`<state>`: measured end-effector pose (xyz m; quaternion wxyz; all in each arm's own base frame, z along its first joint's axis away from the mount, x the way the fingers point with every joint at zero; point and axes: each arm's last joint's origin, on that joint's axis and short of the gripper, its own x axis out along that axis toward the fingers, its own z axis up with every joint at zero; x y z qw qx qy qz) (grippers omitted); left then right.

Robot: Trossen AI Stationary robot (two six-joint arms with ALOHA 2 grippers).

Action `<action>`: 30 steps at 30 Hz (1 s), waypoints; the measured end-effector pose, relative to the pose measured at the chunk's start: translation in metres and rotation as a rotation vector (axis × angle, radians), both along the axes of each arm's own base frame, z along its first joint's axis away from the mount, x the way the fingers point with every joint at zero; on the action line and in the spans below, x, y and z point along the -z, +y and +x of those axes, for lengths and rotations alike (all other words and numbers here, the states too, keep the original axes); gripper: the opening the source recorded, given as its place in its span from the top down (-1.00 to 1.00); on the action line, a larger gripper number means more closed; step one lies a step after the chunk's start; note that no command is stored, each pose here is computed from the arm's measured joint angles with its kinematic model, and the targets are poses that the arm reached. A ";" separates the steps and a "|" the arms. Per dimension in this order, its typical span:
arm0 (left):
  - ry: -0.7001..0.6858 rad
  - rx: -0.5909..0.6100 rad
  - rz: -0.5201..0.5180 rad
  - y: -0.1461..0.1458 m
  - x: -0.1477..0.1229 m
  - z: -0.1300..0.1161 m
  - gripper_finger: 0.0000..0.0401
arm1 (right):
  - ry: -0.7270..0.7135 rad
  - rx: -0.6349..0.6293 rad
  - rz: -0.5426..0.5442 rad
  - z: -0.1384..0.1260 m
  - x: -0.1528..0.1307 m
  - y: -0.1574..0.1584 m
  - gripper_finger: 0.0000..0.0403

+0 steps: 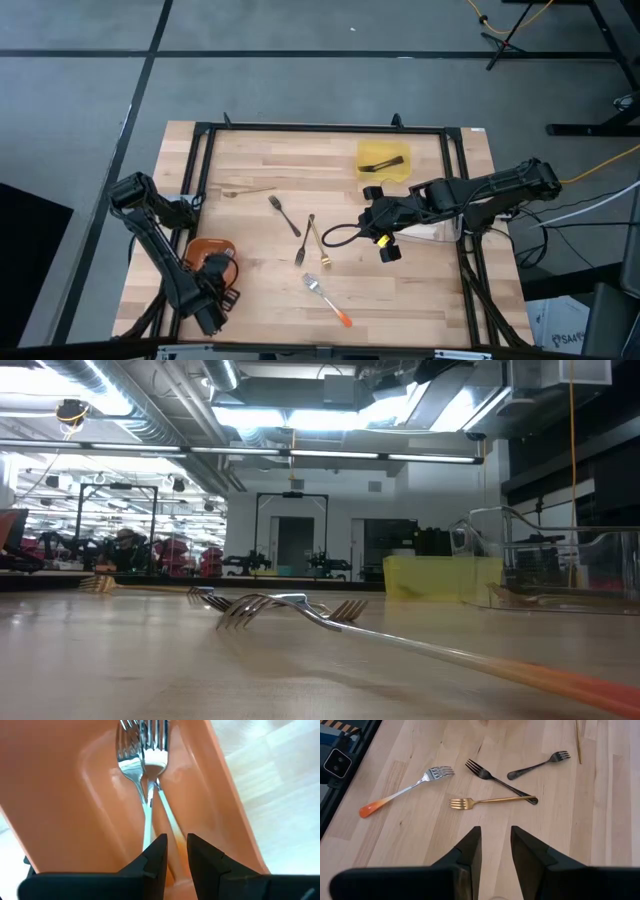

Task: Sort silverware by color (type)
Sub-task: Put the gold fork into the transparent bin

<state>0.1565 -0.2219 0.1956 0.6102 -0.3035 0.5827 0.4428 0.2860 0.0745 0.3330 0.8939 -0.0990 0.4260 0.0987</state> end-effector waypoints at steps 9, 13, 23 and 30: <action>-0.194 0.029 0.039 -0.008 -0.021 0.012 0.66 | -0.015 -0.124 -0.089 0.000 0.000 0.000 0.53; -0.350 0.045 0.089 -0.011 -0.034 0.020 0.66 | -0.038 -0.242 -0.124 0.001 -0.001 0.002 0.53; -0.716 0.078 0.285 -0.012 -0.053 0.032 0.66 | -0.128 -0.495 -0.223 0.007 -0.002 0.006 0.53; -0.728 0.089 0.305 -0.009 -0.054 0.036 0.66 | -0.141 -0.644 -0.336 0.031 0.020 0.013 0.53</action>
